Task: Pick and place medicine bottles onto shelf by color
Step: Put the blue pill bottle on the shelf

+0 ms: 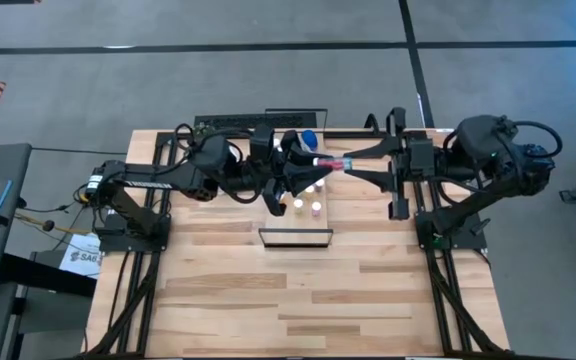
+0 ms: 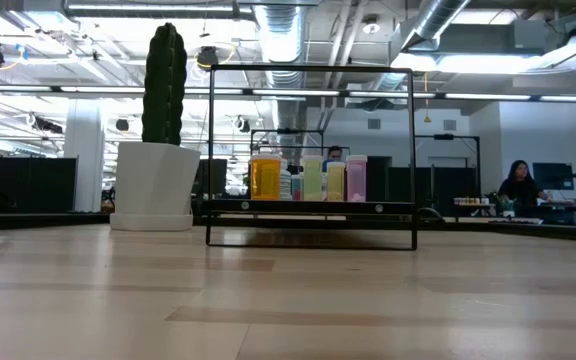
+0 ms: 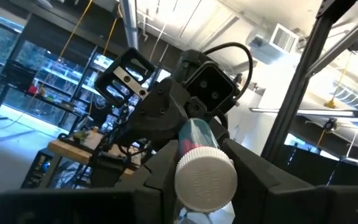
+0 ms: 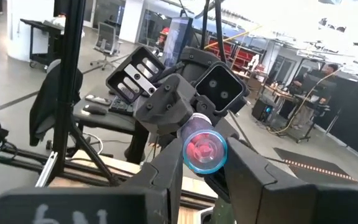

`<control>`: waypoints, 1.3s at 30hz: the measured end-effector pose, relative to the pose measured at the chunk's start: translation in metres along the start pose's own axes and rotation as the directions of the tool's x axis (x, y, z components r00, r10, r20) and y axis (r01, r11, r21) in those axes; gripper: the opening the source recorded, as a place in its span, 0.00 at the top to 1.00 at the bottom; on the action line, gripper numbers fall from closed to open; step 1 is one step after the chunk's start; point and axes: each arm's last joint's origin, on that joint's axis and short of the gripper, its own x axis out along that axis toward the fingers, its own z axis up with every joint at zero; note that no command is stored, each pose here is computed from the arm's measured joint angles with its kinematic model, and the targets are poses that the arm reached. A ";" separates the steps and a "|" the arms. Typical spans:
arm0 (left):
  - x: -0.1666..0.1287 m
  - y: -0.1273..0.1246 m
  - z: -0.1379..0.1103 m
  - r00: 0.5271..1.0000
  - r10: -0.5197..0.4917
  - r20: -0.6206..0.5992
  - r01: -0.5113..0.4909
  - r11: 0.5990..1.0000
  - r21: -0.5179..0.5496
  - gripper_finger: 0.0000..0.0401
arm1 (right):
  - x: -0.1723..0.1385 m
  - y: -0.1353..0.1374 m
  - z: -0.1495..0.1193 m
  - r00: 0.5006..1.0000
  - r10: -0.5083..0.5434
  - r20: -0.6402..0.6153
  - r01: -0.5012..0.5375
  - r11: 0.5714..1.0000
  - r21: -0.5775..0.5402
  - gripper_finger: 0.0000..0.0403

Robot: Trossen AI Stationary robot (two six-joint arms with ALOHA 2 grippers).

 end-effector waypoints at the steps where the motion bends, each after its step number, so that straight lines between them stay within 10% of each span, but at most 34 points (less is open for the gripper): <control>1: 0.000 0.001 0.000 1.000 0.003 -0.003 -0.003 1.000 0.001 0.77 | 0.000 0.000 -0.001 1.000 0.003 -0.010 -0.003 1.000 0.006 0.70; 15: -0.003 0.034 -0.010 0.966 0.073 -0.249 -0.104 0.988 -0.112 0.77 | -0.028 -0.003 -0.021 0.932 0.084 -0.354 0.030 0.952 0.305 0.39; 26: -0.026 0.068 -0.038 0.736 0.149 -0.660 -0.376 0.901 -0.216 0.77 | -0.023 0.005 -0.046 0.797 0.113 -0.593 0.191 0.885 0.425 0.39; 39: -0.028 0.056 -0.046 0.699 0.074 -0.711 -0.354 0.900 -0.254 0.77 | 0.040 0.006 -0.081 0.688 0.262 -0.676 0.111 0.883 0.456 0.39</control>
